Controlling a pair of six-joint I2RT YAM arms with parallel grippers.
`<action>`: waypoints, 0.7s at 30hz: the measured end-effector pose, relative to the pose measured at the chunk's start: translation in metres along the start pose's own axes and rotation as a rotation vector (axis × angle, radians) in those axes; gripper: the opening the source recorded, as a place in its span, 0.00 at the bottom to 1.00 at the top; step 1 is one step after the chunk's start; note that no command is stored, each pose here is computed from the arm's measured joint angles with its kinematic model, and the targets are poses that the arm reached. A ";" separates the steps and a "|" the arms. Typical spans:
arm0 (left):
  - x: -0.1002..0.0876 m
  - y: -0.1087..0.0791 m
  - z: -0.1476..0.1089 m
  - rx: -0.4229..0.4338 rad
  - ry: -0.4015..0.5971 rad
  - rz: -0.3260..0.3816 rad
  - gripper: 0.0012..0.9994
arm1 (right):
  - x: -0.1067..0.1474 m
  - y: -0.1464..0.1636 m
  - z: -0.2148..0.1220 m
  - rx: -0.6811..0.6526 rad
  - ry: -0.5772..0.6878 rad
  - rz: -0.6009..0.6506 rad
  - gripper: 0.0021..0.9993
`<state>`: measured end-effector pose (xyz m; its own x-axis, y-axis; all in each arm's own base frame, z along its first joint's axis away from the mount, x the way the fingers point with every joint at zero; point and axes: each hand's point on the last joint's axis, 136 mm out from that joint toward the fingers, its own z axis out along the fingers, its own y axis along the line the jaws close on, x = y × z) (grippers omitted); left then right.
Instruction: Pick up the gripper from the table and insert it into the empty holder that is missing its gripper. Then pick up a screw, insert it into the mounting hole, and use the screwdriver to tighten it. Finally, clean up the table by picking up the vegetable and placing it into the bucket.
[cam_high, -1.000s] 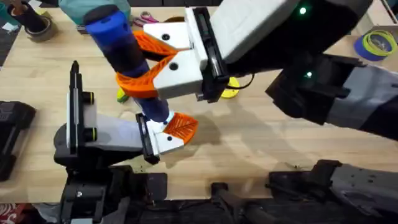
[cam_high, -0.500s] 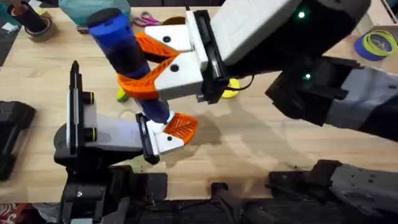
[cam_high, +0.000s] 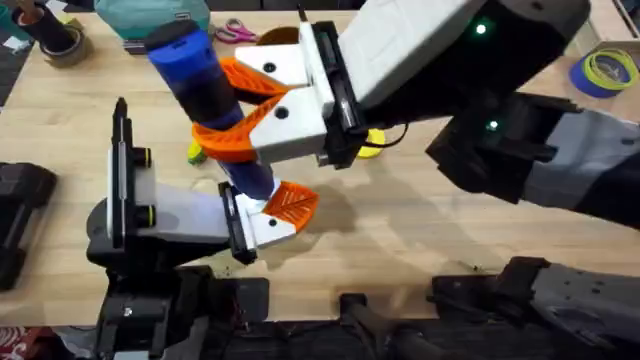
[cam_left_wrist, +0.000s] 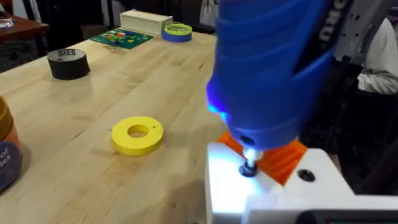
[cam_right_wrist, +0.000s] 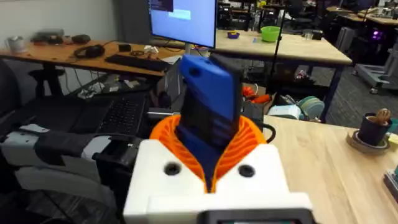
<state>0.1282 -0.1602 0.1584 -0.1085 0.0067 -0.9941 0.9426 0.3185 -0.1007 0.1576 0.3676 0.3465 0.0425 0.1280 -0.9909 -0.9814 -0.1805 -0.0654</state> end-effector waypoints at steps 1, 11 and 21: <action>0.000 0.000 0.000 0.000 0.000 0.000 0.00 | 0.000 0.000 0.000 0.000 0.000 0.000 0.02; 0.000 0.000 0.000 0.000 0.000 0.000 0.00 | 0.001 0.000 0.000 0.001 0.002 0.003 0.02; 0.000 0.000 0.000 0.000 0.000 0.000 0.00 | 0.003 0.000 0.000 0.004 0.004 0.005 0.02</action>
<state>0.1281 -0.1602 0.1584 -0.1085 0.0067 -0.9941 0.9427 0.3182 -0.1007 0.1581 0.3676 0.3440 0.0384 0.1234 -0.9916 -0.9824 -0.1769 -0.0600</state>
